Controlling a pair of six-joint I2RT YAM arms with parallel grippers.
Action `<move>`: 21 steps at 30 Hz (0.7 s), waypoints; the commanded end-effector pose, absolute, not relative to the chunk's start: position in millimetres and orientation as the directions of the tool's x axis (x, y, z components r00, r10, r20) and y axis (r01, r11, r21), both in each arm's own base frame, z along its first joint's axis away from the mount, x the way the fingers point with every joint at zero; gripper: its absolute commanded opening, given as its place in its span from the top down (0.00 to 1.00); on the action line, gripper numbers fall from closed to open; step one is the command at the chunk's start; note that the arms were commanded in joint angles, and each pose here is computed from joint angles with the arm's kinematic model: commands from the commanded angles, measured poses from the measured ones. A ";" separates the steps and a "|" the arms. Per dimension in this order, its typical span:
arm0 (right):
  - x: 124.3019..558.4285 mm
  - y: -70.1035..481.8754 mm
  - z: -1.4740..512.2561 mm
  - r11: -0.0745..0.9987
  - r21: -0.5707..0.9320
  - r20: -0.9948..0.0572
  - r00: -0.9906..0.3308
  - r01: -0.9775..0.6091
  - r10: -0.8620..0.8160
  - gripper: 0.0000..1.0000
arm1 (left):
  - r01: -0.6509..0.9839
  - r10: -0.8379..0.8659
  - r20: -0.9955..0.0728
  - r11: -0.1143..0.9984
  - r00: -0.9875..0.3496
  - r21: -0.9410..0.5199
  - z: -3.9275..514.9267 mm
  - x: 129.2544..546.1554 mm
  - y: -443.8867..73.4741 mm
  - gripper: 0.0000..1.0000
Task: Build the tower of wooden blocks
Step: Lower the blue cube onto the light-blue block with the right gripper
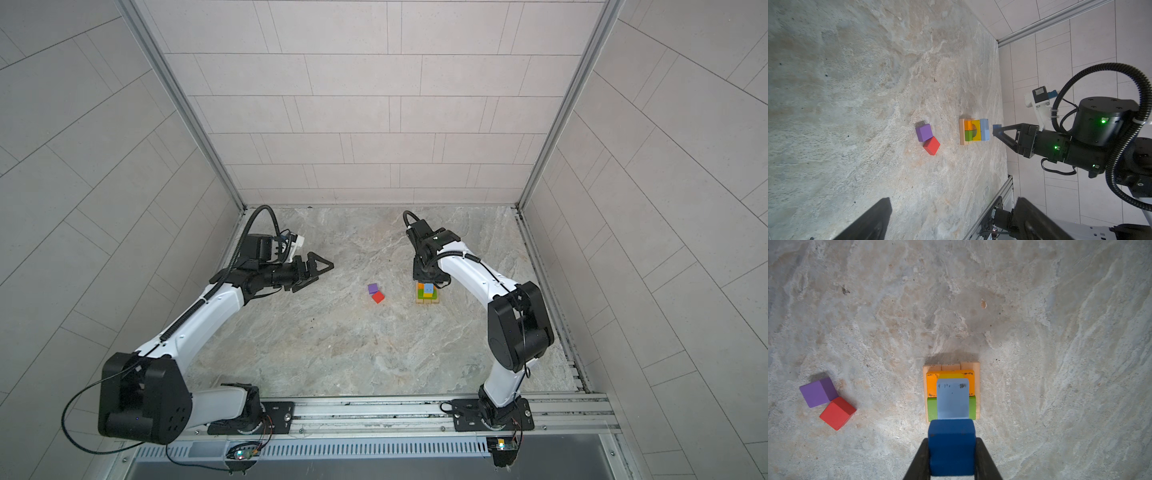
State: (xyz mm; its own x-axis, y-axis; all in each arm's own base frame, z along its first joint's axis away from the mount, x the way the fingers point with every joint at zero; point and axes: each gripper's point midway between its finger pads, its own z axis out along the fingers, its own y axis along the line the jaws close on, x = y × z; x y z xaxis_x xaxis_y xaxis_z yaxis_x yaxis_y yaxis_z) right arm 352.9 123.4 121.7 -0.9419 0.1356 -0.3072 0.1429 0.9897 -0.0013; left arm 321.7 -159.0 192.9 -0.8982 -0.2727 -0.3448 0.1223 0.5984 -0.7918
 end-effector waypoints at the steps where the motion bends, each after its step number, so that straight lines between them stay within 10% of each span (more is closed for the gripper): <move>1: 352.1 119.1 113.5 0.987 -0.017 -0.291 -0.945 0.160 0.148 0.90 | 0.138 -0.276 -0.359 0.590 -0.892 -0.796 197.4 320.5 -158.3 0.00; 21: 351.0 117.4 101.7 0.986 -0.030 -0.277 -0.949 0.163 0.149 0.86 | 0.136 -0.274 -0.357 0.592 -0.893 -0.794 196.8 320.4 -158.4 0.00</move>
State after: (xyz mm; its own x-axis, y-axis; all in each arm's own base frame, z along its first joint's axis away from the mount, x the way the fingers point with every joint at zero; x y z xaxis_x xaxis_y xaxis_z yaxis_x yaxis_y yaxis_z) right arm 352.3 122.7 108.3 -0.9472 0.1355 -0.2904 0.1444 0.9895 -0.0092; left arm 321.7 -159.0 192.8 -0.8982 -0.2728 -0.3446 0.1219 0.5987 -0.7917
